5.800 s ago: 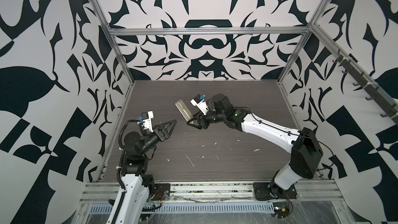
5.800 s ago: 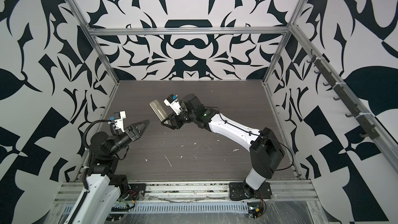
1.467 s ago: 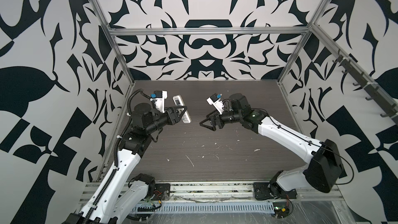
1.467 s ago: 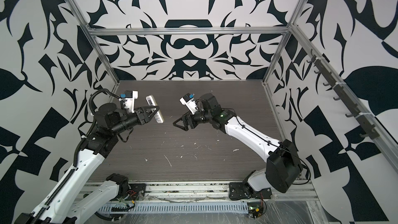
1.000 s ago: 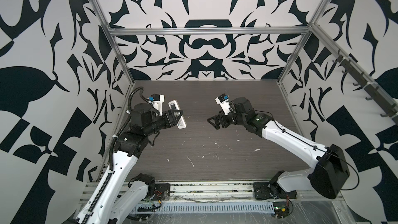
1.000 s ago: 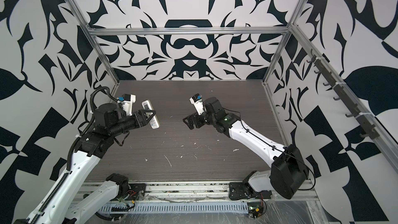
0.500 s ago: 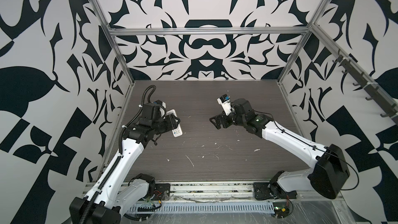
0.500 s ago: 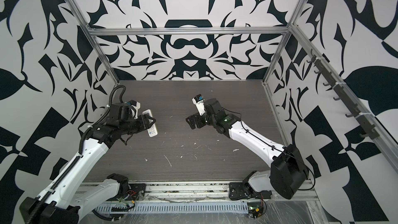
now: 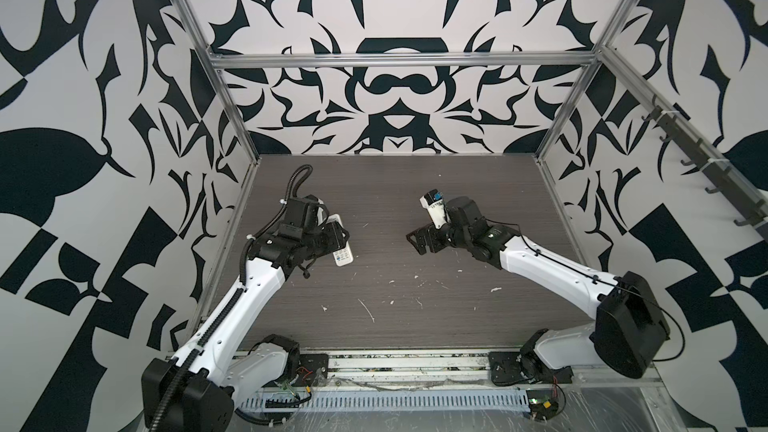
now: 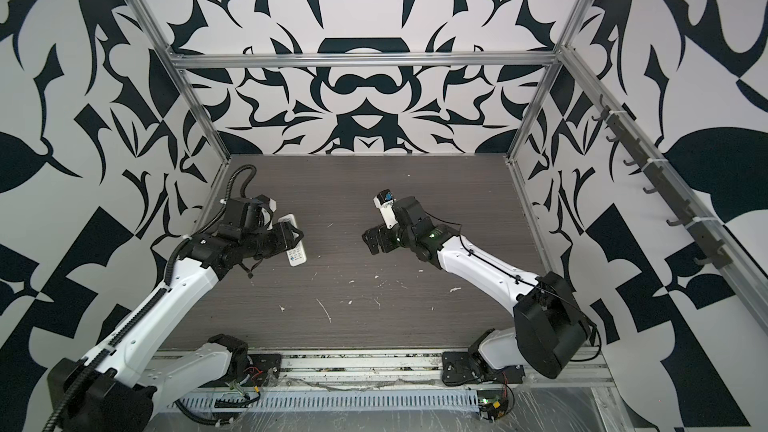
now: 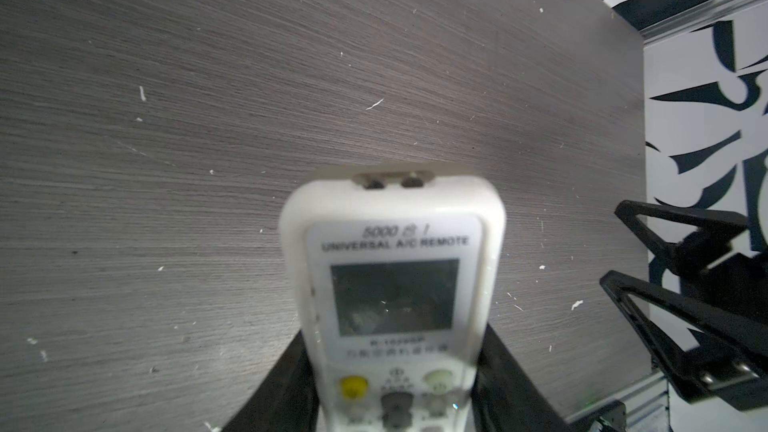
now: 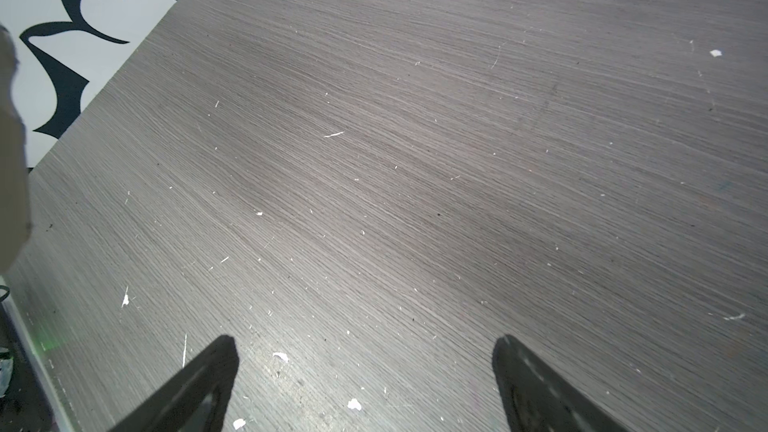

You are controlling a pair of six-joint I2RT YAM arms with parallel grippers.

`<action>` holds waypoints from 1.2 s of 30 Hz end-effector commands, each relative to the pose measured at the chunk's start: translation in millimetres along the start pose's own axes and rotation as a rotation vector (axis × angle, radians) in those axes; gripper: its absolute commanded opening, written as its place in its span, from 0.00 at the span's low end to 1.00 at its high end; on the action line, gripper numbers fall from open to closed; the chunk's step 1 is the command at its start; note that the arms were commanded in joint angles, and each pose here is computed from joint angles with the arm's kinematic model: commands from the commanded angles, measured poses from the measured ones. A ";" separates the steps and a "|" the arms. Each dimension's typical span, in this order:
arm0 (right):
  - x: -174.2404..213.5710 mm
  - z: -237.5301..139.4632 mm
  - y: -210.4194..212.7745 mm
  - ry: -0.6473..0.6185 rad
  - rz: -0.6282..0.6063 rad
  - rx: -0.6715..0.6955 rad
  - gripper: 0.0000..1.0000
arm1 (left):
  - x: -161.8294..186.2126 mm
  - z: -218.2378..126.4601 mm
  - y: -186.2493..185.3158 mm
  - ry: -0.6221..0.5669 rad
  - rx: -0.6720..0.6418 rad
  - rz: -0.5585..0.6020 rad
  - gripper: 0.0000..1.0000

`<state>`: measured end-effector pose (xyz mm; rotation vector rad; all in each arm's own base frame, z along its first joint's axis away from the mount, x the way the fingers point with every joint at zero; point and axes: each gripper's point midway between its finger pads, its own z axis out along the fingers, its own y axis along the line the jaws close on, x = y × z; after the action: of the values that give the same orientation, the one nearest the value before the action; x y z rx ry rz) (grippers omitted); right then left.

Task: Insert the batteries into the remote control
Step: 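Lower the remote to the table with the left gripper while the right gripper withdraws, then open the left gripper and release the remote on the table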

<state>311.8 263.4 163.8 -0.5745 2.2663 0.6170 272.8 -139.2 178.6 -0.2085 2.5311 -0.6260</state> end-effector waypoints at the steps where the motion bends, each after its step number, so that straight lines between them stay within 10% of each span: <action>1: -10.9 -2.5 -0.5 -0.052 0.013 0.000 0.99 | 14.7 12.1 14.5 0.049 -0.082 -0.006 0.31; 36: -8.6 8.8 0.6 -0.051 0.016 -0.025 0.99 | 66.4 94.2 29.1 0.222 -0.332 0.082 0.35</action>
<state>316.9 267.3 152.9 -0.5485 2.2694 0.6420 261.4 -168.2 64.2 -0.1370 2.8440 -0.2256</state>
